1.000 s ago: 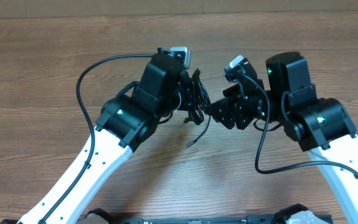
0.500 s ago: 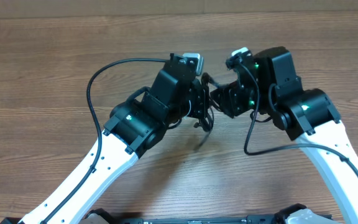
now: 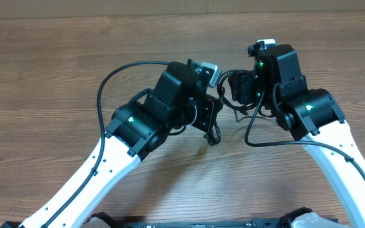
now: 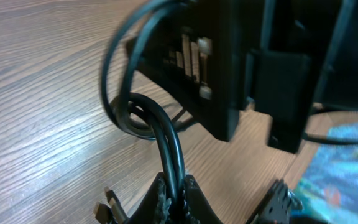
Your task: Untangle cables
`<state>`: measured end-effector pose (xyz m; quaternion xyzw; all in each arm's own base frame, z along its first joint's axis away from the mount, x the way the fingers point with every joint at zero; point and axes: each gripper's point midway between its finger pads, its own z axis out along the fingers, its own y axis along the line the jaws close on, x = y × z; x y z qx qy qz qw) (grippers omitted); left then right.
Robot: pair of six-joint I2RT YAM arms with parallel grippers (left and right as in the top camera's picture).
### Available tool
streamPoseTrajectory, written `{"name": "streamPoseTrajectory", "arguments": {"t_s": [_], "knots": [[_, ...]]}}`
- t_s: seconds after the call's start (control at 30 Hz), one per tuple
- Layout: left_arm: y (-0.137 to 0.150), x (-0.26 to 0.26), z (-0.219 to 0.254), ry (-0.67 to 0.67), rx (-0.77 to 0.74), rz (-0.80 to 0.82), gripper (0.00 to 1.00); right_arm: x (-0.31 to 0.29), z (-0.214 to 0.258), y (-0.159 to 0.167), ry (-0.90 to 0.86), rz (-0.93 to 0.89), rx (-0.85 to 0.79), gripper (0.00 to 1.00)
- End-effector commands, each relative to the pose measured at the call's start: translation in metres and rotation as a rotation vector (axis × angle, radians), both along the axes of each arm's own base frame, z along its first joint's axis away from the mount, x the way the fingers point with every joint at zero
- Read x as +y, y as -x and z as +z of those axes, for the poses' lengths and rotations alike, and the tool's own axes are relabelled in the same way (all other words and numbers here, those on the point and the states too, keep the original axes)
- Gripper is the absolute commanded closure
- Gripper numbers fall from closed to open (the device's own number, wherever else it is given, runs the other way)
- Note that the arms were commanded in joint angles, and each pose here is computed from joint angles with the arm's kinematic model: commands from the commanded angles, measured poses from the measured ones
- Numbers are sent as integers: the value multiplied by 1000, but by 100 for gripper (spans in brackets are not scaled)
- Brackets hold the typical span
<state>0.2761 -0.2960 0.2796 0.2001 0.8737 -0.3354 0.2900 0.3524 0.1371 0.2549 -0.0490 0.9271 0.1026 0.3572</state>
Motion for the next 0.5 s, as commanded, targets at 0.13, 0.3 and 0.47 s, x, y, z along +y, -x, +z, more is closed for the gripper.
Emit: {"name": "streamPoseTrajectory", "arguments": {"t_s": [0.13,0.3,0.47], "knots": [[13,-11,11,-4,-115,-184,96,21,8,9,37,237,-38,39],[5,-5,9,-49,-153,-150,96,19,3,15,54,247,-8,43],[-2,2,6,-134,-256,-184,96,19,0,18,70,268,3,36]]}}
